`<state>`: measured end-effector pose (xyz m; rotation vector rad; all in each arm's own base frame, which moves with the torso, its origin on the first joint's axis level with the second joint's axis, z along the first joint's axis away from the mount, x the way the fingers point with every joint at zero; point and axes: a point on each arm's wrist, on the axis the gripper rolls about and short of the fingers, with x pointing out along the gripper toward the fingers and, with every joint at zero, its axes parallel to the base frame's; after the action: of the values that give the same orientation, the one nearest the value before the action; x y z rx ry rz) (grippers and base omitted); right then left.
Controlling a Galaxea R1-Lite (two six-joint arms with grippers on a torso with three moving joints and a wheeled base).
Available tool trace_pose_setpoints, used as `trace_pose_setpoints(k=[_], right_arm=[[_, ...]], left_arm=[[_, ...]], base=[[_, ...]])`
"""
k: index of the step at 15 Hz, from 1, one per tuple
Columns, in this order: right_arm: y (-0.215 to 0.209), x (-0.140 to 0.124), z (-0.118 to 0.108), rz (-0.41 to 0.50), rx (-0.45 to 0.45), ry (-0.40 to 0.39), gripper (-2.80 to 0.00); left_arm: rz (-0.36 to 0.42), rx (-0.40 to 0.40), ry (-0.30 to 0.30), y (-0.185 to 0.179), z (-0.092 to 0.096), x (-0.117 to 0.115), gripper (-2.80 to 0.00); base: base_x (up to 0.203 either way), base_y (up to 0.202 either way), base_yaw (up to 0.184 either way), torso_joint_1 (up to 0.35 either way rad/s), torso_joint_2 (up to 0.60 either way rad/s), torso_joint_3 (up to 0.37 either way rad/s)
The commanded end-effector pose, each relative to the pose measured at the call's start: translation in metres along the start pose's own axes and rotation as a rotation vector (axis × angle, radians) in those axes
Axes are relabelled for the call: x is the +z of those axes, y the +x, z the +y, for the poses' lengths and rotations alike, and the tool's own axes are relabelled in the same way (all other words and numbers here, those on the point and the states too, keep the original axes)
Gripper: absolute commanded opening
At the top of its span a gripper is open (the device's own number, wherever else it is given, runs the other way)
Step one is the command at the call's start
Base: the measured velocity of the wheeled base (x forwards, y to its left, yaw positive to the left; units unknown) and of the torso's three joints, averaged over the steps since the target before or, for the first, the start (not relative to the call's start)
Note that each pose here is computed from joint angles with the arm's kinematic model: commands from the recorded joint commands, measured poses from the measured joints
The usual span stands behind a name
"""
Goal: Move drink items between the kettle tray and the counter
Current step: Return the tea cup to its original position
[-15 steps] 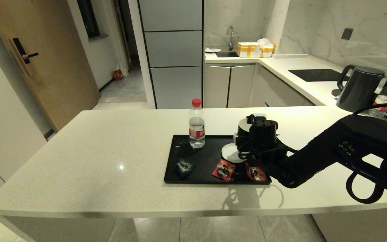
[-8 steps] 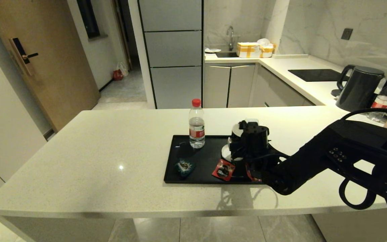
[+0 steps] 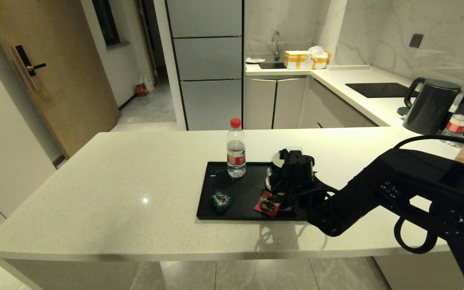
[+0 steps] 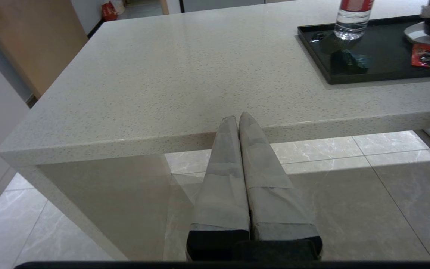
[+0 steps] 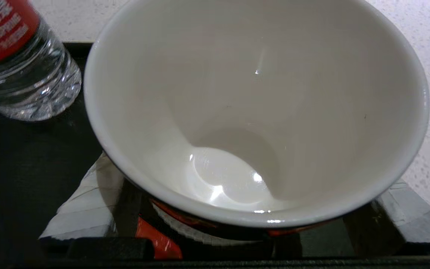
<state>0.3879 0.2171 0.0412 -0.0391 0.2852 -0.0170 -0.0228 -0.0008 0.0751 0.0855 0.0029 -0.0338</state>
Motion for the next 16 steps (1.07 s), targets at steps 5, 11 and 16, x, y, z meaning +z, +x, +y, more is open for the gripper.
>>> trace_pose_setpoints(k=[5,11,16], right_arm=[[0.0053,-0.0084,0.0050,0.012,0.004,-0.011,-2.80],[0.0049,-0.0101,0.0070,0.013,0.007,-0.014,-2.80],[0.0048,-0.0099,0.0069,0.013,0.005,-0.013,0.00]], left_arm=[[0.000,0.000,0.000,0.0000,0.0000,-0.0001,-2.80],[0.000,0.000,0.000,0.0000,0.0000,-0.0001,-2.80],[0.000,0.000,0.000,0.0000,0.0000,-0.0001,-2.80]], base=[[0.000,0.000,0.000,0.000,0.00,0.000],[0.000,0.000,0.000,0.000,0.00,0.000],[0.000,0.000,0.000,0.000,0.00,0.000]])
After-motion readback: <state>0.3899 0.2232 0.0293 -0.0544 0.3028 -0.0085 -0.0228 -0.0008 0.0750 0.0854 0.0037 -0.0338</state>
